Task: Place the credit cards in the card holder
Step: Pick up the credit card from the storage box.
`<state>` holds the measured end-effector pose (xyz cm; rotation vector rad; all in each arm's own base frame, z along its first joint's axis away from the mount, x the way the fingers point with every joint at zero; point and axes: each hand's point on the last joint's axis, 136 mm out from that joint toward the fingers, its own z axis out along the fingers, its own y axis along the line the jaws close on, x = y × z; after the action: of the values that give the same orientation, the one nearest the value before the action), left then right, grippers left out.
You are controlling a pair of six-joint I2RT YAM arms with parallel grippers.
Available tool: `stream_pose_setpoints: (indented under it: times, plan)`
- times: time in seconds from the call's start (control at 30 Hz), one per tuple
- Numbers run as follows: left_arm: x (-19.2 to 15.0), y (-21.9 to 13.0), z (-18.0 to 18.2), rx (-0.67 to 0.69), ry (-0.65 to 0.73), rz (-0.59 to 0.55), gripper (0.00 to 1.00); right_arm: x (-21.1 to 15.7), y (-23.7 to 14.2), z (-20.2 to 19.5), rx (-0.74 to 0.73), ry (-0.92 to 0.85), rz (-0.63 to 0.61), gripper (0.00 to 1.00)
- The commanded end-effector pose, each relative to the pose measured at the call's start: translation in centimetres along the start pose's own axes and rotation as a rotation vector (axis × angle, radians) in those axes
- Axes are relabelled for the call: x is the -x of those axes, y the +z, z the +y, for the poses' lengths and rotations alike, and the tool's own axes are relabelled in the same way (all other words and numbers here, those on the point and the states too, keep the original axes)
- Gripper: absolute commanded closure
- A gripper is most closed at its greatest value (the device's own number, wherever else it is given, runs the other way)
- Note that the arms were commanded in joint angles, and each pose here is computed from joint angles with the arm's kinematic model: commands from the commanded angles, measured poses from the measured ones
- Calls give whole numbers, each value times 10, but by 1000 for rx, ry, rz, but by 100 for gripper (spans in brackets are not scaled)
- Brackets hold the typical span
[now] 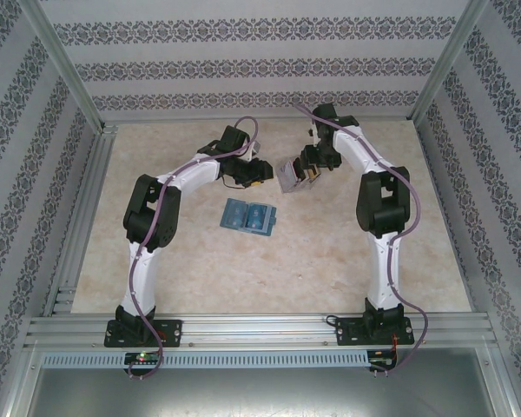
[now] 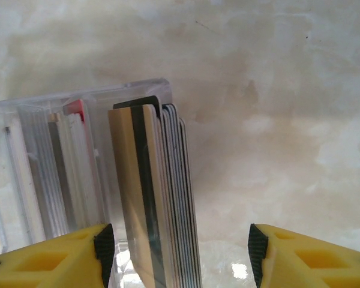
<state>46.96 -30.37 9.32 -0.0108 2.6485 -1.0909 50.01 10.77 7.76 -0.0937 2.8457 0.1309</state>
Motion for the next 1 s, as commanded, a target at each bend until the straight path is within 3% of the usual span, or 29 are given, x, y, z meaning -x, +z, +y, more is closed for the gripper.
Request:
stream_pose_setpoints:
  times: [0.0, 0.73, 0.97]
  plan:
    - [2, -1, 0, -10, -15, 11, 56, -2, 2, -16, -53, -3, 24, 38]
    - [1, -5, -1, -10, -12, 6, 56, 9, -30, -34, -94, 13, -43, 43]
    - [1, -6, -3, -14, -12, 2, 56, 8, -34, -32, -73, 13, -50, 52]
